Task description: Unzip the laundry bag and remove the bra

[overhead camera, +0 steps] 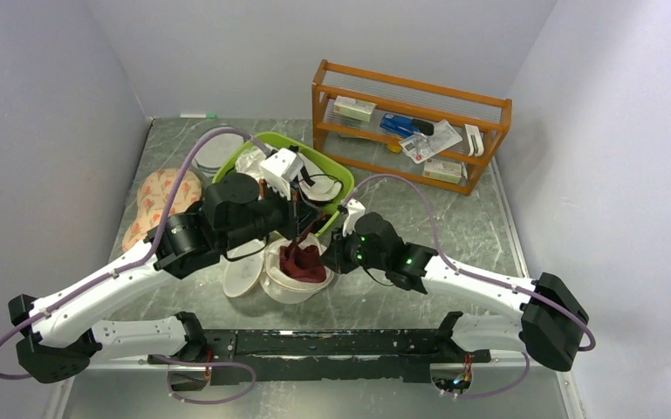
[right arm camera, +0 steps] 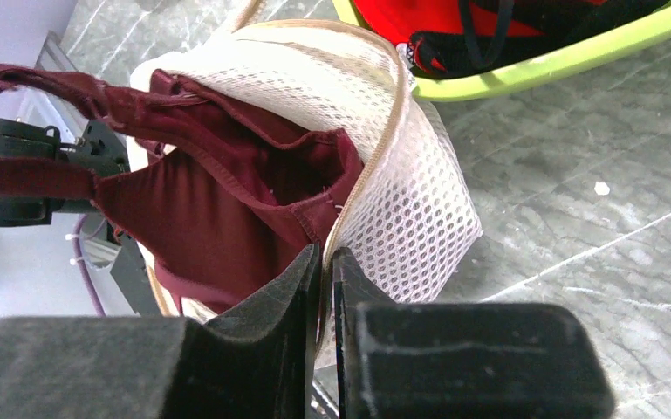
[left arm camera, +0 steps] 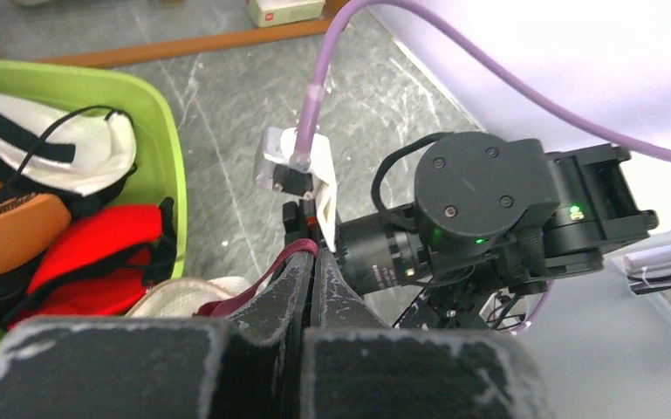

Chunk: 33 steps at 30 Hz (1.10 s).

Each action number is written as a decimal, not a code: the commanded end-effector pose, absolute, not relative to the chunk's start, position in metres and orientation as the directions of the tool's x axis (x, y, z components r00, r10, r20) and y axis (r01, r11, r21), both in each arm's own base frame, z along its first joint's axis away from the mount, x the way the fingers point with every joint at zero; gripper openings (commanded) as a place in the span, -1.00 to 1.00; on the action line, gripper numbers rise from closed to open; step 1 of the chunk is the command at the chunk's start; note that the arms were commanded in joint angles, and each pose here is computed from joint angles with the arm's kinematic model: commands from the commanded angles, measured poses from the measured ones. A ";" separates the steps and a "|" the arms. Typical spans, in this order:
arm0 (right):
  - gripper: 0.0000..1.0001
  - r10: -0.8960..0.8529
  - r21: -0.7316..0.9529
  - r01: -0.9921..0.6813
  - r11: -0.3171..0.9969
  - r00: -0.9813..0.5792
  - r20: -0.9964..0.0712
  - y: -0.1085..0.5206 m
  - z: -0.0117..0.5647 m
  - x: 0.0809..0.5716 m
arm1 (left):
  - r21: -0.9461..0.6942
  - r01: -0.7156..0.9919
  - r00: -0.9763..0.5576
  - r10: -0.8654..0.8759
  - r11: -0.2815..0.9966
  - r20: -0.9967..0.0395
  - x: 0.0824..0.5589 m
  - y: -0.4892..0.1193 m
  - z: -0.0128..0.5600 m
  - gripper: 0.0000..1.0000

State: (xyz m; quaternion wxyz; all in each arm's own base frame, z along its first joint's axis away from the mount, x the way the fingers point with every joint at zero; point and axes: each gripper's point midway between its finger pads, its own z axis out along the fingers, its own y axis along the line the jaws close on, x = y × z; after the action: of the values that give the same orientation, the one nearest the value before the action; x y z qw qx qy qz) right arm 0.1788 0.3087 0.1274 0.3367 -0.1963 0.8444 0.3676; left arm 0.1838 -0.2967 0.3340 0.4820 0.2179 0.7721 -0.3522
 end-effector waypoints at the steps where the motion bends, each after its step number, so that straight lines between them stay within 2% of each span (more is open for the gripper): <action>1: -0.78 -0.074 0.468 -0.601 0.648 -0.661 -0.747 0.309 0.142 0.182 | -0.335 0.755 -0.352 -0.083 0.564 -0.932 0.185 -0.317 0.385 -0.86; 5: -0.78 -0.042 0.473 -0.580 0.663 -0.659 -0.751 0.305 0.143 0.185 | -0.275 0.765 -0.299 -0.057 0.583 -0.953 0.193 -0.320 0.403 -0.86; 10: -0.78 -0.059 0.454 -0.565 0.689 -0.668 -0.742 0.301 0.135 0.187 | -0.269 0.731 -0.236 -0.137 0.627 -0.962 0.198 -0.298 0.425 -0.86; 33: -0.78 -0.085 0.422 -0.545 0.724 -0.678 -0.730 0.287 0.118 0.183 | -0.191 0.630 -0.125 -0.144 0.753 -0.982 0.205 -0.245 0.479 -0.86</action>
State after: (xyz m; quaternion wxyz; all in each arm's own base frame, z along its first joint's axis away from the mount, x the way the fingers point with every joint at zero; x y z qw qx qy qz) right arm 0.1845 0.2933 0.1190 0.3510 -0.1815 0.8562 0.3328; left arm 0.2034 -0.2638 0.4475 0.6018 0.1940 0.7074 -0.3159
